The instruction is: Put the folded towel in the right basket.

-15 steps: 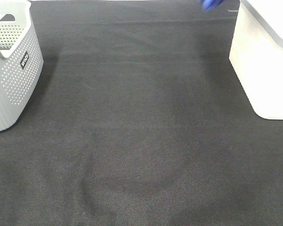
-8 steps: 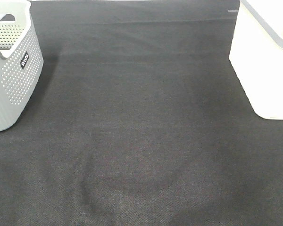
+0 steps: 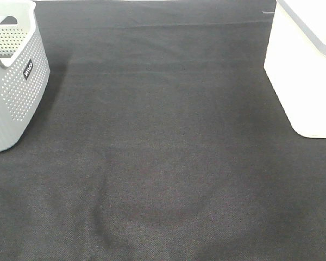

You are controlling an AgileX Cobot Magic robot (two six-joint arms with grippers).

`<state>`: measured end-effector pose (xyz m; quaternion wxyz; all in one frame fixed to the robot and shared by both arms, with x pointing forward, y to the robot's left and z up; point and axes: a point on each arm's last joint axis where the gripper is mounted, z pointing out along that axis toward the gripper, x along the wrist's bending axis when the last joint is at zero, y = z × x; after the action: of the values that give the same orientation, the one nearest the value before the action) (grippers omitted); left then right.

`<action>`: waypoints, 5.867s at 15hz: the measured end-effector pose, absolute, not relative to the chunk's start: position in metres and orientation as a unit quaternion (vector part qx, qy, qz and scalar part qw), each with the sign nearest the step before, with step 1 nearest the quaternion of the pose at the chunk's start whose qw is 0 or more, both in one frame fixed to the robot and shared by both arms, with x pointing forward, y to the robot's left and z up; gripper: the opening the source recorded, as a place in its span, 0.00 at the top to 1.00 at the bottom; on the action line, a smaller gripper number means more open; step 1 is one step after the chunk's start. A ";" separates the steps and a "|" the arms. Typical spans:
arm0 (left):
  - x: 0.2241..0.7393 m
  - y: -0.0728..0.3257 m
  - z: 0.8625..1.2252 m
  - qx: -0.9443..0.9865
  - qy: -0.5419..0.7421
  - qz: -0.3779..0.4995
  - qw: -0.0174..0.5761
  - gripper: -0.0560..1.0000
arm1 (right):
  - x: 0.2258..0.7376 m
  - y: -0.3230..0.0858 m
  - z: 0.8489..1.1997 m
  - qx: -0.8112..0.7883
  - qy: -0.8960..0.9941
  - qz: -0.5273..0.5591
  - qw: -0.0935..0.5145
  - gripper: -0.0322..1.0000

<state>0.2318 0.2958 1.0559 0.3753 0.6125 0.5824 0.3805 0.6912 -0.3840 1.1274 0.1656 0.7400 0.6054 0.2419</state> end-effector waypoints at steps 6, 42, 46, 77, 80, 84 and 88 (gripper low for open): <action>0.232 0.296 1.056 0.613 0.582 0.381 0.375 0.01 | 0.692 -0.381 1.128 0.740 0.603 0.254 0.155 0.03; 0.232 0.296 1.056 0.613 0.582 0.381 0.375 0.01 | 0.279 -0.292 1.048 0.636 0.638 0.331 0.281 0.02; 0.232 0.296 1.056 0.613 0.582 0.381 0.375 0.01 | 0.253 -0.291 1.053 0.603 0.611 0.383 0.341 0.02; 0.232 0.296 1.056 0.613 0.582 0.381 0.375 0.01 | 0.236 -0.294 1.036 0.611 0.626 0.346 0.340 0.04; 0.232 0.296 1.056 0.613 0.582 0.381 0.375 0.01 | 0.236 -0.294 1.036 0.611 0.626 0.346 0.340 0.04; 0.232 0.296 1.056 0.613 0.582 0.381 0.375 0.01 | 0.236 -0.294 1.036 0.611 0.626 0.346 0.340 0.04; 0.232 0.296 1.056 0.613 0.582 0.381 0.375 0.01 | 0.236 -0.294 1.036 0.611 0.626 0.346 0.340 0.04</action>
<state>0.2318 0.2958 1.0559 0.3753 0.6125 0.5824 0.3805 0.2364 -0.2944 1.0364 0.3397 0.6112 0.6256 0.3459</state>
